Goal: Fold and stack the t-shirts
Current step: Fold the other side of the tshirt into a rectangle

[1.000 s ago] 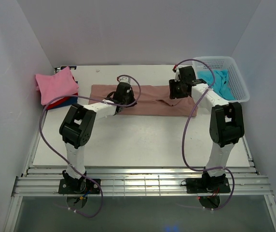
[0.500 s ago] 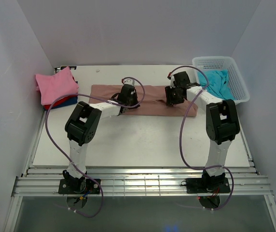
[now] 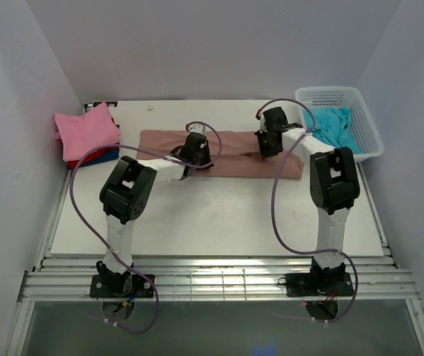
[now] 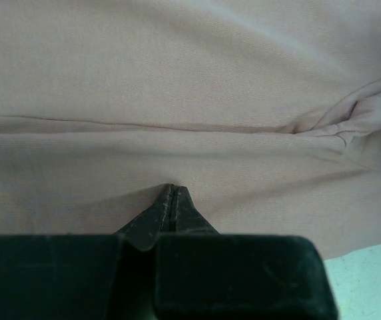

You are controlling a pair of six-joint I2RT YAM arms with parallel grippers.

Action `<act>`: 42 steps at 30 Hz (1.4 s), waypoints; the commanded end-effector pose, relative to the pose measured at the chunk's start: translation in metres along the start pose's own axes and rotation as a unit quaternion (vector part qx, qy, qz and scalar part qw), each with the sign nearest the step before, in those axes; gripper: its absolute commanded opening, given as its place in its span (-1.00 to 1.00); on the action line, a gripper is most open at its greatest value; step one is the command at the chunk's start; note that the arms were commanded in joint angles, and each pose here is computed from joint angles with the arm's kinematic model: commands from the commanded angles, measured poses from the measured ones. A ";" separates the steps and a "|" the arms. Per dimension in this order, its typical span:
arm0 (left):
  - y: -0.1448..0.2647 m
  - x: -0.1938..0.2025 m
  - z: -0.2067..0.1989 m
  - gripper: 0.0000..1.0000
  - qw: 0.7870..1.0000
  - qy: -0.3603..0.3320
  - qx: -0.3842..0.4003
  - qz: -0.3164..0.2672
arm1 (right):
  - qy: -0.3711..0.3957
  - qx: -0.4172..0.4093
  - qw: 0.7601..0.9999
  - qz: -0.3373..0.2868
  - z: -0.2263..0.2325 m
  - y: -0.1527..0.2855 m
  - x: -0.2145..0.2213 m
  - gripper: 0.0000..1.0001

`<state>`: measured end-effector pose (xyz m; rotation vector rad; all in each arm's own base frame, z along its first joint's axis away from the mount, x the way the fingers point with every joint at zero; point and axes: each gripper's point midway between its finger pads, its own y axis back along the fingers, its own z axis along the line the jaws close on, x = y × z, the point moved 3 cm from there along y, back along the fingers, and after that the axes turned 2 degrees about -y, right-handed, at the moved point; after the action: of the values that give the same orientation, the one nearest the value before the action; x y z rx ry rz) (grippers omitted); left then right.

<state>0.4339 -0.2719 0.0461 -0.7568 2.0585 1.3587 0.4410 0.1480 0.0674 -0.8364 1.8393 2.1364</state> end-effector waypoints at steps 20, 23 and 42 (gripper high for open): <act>0.009 0.016 0.011 -1.00 1.000 0.005 -0.011 0.015 | 0.040 0.094 0.964 -0.244 -0.022 0.038 -0.149 0.11; 0.017 0.006 0.009 -1.00 1.000 0.003 -0.014 -0.005 | 0.034 0.090 0.960 -0.264 -0.017 0.075 -0.142 0.12; 0.055 -0.039 0.102 -1.00 0.965 -0.043 -0.248 -0.068 | -0.034 0.082 0.995 -0.035 -0.007 0.025 0.006 -0.85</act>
<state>0.4435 -0.1722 0.0865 -1.0222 1.6297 1.6900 0.4296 0.1378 0.0887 -0.8201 1.8786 1.9195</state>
